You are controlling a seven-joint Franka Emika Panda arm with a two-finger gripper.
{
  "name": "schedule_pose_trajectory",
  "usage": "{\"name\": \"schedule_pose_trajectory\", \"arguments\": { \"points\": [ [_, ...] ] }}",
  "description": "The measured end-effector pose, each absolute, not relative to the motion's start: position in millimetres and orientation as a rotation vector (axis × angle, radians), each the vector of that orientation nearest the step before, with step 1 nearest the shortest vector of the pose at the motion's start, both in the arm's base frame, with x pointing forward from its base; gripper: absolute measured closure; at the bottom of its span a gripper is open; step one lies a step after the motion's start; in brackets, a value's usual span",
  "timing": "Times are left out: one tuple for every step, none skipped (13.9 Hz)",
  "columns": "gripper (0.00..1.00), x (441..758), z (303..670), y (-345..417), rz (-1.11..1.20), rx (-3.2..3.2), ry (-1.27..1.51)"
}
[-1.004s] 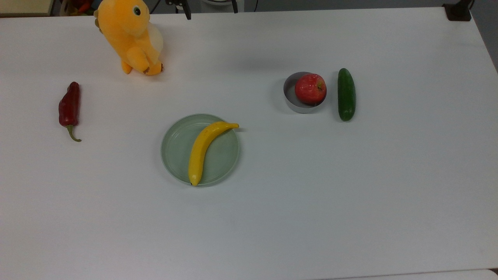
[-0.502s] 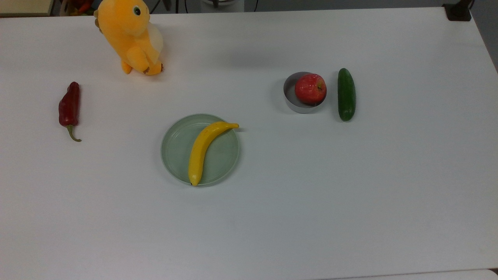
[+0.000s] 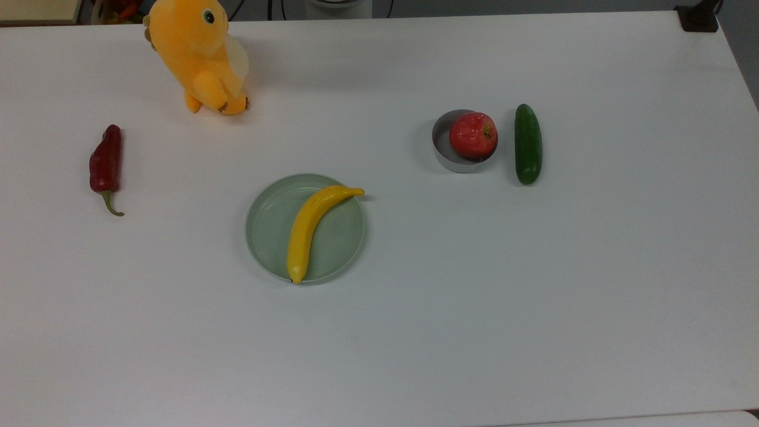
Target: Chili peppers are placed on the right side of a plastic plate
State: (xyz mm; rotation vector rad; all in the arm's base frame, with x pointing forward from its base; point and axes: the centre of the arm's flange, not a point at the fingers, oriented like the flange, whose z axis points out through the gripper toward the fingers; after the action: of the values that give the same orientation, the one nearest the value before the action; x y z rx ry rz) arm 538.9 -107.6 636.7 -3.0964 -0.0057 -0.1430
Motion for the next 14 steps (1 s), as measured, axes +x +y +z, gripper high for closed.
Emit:
{"name": "schedule_pose_trajectory", "arguments": {
  "points": [
    [0.0, 538, 637, -122, -0.157, -3.114, 0.0],
    [0.0, 538, 637, -144, -0.206, -3.138, 0.018],
    [0.0, 540, 634, -164, -0.246, -3.159, 0.042],
    [0.0, 543, 628, -177, -0.262, -3.176, 0.06],
    [0.0, 549, 613, -198, -0.277, -3.2, 0.081],
    [0.0, 555, 601, -212, -0.285, -3.22, 0.09],
    [0.0, 564, 580, -232, -0.288, -3.255, 0.101],
    [0.0, 569, 567, -243, -0.28, -3.276, 0.102],
    [0.0, 575, 545, -261, -0.255, -3.308, 0.096],
    [0.0, 577, 532, -271, -0.229, -3.326, 0.071],
    [0.0, 578, 513, -287, -0.175, -3.343, 0.024],
    [0.0, 577, 503, -295, -0.144, -3.346, -0.002],
    [0.0, 577, 493, -302, -0.11, -3.347, -0.029],
    [0.0, 576, 484, -307, -0.078, -3.348, -0.059]
  ]
}}
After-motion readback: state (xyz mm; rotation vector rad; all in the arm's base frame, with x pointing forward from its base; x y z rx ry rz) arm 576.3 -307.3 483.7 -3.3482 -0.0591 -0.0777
